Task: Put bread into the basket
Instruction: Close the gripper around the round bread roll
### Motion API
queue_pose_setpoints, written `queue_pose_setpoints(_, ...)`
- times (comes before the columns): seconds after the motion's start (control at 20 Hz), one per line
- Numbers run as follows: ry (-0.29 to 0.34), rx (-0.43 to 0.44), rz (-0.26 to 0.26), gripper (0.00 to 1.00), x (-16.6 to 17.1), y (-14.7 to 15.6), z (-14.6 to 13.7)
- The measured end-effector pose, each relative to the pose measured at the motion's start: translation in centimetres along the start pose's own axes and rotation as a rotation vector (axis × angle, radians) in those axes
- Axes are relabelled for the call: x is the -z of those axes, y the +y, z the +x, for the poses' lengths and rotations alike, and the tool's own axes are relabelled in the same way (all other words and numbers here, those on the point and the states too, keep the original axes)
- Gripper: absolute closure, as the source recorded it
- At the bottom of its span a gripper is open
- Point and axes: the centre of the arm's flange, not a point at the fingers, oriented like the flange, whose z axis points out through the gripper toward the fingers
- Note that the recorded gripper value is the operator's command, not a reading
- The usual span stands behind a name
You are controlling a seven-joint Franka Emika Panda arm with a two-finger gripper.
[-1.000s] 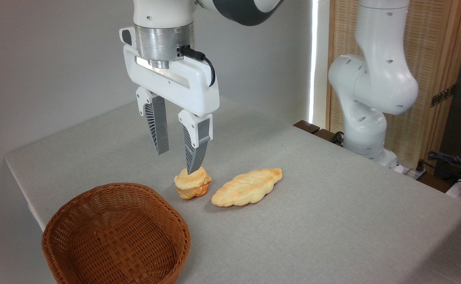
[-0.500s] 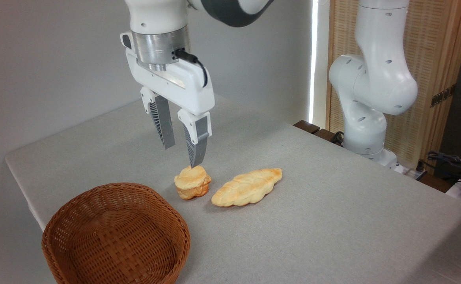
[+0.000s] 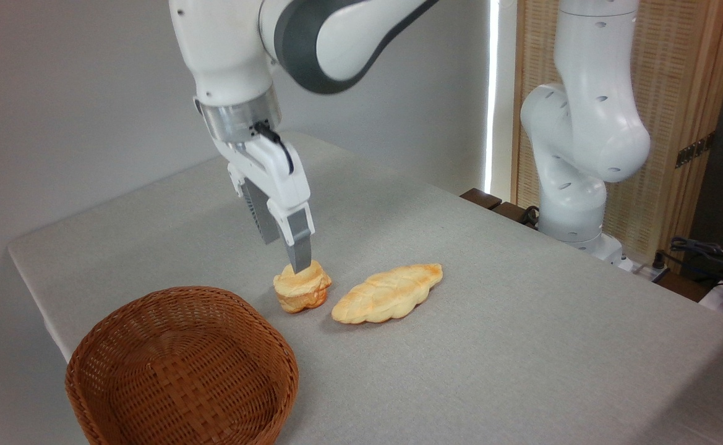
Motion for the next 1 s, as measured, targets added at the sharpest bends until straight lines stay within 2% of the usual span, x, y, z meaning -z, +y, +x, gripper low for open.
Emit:
queue_pose_setpoints(0.55, -0.057, 0.001, -0.031, 0.00, -5.1, -0.3, 0.5)
queue_pose_setpoints(1.0, -0.077, -0.001, -0.041, 0.00, -6.4, -0.3, 0.8)
